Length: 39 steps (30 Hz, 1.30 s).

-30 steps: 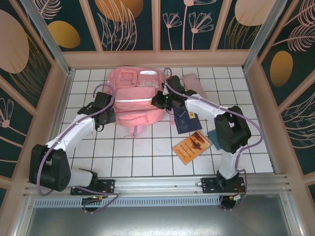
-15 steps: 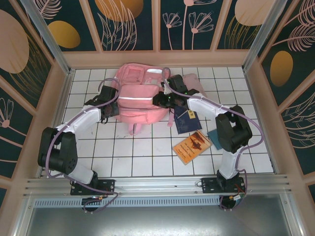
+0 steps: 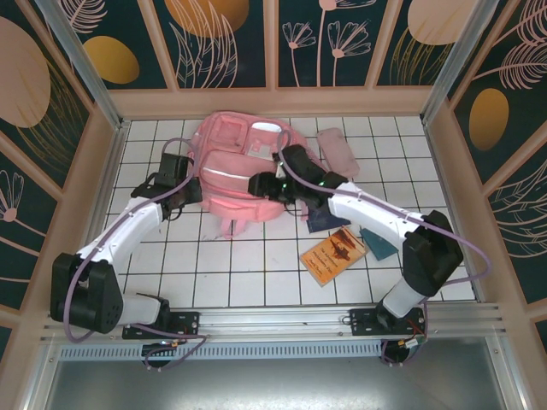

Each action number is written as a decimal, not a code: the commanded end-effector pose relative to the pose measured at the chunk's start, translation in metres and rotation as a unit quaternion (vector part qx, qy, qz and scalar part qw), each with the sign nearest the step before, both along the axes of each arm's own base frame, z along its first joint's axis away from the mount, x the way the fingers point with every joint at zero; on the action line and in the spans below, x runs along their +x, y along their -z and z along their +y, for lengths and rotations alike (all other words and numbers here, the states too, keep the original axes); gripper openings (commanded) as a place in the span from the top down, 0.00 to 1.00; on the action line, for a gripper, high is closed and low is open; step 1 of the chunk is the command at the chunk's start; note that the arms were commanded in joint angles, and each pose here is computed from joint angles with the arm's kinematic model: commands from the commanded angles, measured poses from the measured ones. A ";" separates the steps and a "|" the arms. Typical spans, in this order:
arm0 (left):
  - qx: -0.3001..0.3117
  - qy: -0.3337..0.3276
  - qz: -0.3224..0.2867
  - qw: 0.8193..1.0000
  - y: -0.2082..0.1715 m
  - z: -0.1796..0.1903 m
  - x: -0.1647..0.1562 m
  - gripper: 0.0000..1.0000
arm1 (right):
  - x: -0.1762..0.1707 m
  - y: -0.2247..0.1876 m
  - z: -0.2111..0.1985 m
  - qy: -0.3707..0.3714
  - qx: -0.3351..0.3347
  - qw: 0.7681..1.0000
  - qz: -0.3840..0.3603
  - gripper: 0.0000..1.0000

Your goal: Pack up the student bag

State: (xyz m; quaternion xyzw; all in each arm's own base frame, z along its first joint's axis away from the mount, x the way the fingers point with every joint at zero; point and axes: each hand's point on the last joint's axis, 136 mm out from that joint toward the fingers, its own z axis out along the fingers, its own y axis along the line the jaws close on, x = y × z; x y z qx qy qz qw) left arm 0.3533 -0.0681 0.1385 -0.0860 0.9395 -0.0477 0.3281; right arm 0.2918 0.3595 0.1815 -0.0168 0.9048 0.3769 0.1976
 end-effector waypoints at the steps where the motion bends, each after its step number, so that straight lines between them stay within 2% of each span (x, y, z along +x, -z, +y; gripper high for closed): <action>1: 0.014 -0.063 -0.016 0.998 -0.013 0.022 -0.010 1.00 | -0.019 0.034 -0.003 0.073 0.005 0.992 0.099 0.39; 4: 0.007 -0.084 -0.014 0.996 -0.013 0.028 -0.022 1.00 | -0.022 0.056 -0.006 0.100 0.006 0.987 0.126 0.39; 8: -0.005 -0.097 -0.019 0.995 -0.016 0.031 -0.038 1.00 | -0.007 0.077 0.004 0.093 0.008 0.986 0.136 0.40; 13: -0.050 -0.070 -0.020 0.996 -0.016 0.018 -0.054 1.00 | 0.051 0.079 0.014 0.089 0.006 0.993 0.080 0.45; 16: -0.082 -0.042 -0.018 0.996 -0.013 0.005 -0.061 1.00 | 0.093 0.076 0.000 0.106 0.008 0.993 0.046 0.45; 19: -0.123 -0.004 -0.013 0.992 -0.007 -0.014 -0.064 1.00 | 0.111 0.065 -0.002 0.092 0.017 0.995 0.024 0.44; 22: -0.155 0.027 -0.014 0.987 -0.005 -0.033 -0.062 1.00 | 0.097 0.044 0.000 0.079 0.019 0.997 0.011 0.39; 25: -0.163 0.048 -0.014 0.985 -0.004 -0.046 -0.058 1.00 | 0.066 0.032 -0.012 0.095 0.029 0.995 0.031 0.35; 28: -0.160 0.059 -0.009 0.985 -0.001 -0.055 -0.055 1.00 | 0.026 0.041 -0.020 0.115 0.059 0.987 0.097 0.33; 31: -0.152 0.062 -0.003 0.986 0.004 -0.058 -0.053 1.00 | -0.013 0.051 -0.008 0.112 0.082 0.977 0.160 0.32; 34: -0.150 0.066 -0.001 0.987 0.006 -0.062 -0.052 1.00 | -0.032 0.057 0.013 0.099 0.101 0.969 0.205 0.34; 39: -0.145 0.064 0.003 0.987 0.011 -0.063 -0.052 1.00 | -0.033 0.082 0.029 0.111 0.080 0.960 0.245 0.45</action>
